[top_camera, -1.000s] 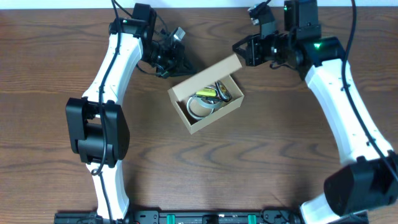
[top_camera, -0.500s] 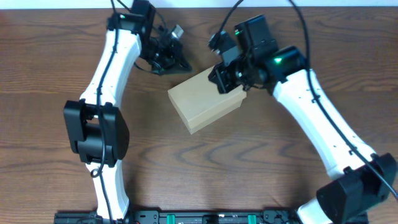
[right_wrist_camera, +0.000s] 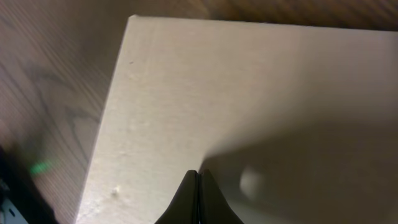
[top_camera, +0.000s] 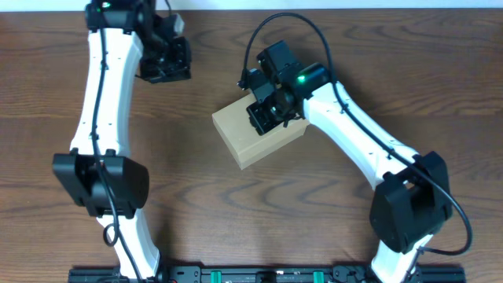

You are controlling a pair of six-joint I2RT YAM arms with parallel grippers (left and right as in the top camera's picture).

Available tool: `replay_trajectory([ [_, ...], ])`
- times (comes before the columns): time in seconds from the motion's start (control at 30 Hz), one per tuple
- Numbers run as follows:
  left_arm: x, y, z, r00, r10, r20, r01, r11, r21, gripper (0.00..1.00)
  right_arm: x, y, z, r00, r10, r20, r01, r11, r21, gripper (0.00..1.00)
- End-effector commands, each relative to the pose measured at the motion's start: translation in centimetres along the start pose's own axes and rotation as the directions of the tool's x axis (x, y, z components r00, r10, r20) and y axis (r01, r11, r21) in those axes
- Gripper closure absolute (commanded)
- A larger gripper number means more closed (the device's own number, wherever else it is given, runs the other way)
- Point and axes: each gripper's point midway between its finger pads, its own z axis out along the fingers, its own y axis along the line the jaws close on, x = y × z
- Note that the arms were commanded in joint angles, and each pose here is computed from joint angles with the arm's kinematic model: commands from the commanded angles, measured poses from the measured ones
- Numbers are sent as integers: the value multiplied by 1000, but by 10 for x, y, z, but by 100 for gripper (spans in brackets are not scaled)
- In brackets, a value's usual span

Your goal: Pack container

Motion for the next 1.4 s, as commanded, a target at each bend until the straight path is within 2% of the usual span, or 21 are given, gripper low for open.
replay_trajectory([
  [0.0, -2, 16, -25, 999, -8, 53, 10, 999, -42, 94, 6, 4, 19, 999, -9, -47, 10, 1000, 22, 99],
  [0.27, -1, 31, -45, 995, -54, 87, 57, 998, -33, 94, 21, -9, 68, 990, 43, -136, -34, 997, 67, 99],
  [0.57, -1, 32, -47, 994, -57, 94, 60, 998, -32, 95, 6, -27, 87, 995, 72, -75, -61, 988, 140, 99],
  [0.73, 0, 32, -49, 994, -58, 97, 61, 998, -32, 94, 2, -15, 68, 996, 65, -57, -59, 993, 104, 99],
  [1.1, 7, 27, -95, 975, -51, 216, 58, 998, -23, 95, -36, -3, -33, 984, -14, 176, -10, 990, 138, 97],
  [1.17, 11, 23, -107, 968, -41, 246, 48, 999, -20, 89, -39, -1, -52, 977, -18, 214, -12, 990, 140, 87],
  [1.2, 13, 21, -112, 965, -36, 259, 43, 999, -20, 80, -40, 0, -61, 972, -21, 233, -13, 990, 142, 79],
  [1.23, 15, 19, -118, 962, -31, 273, 38, 999, -19, 67, -42, 0, -70, 967, -26, 252, -11, 990, 144, 56],
  [1.27, 17, 17, -124, 957, -26, 288, 32, 999, -18, 29, -43, 0, -80, 961, -28, 275, -13, 989, 147, 32],
  [1.3, 20, 15, -129, 954, -21, 300, 28, 999, -17, 2, -45, 0, -88, 956, -29, 293, -16, 989, 149, 3],
  [1.37, 24, 11, -138, 946, -12, 324, 18, 1000, -16, 5, -48, -3, -104, 944, -31, 329, -26, 985, 168, 1],
])
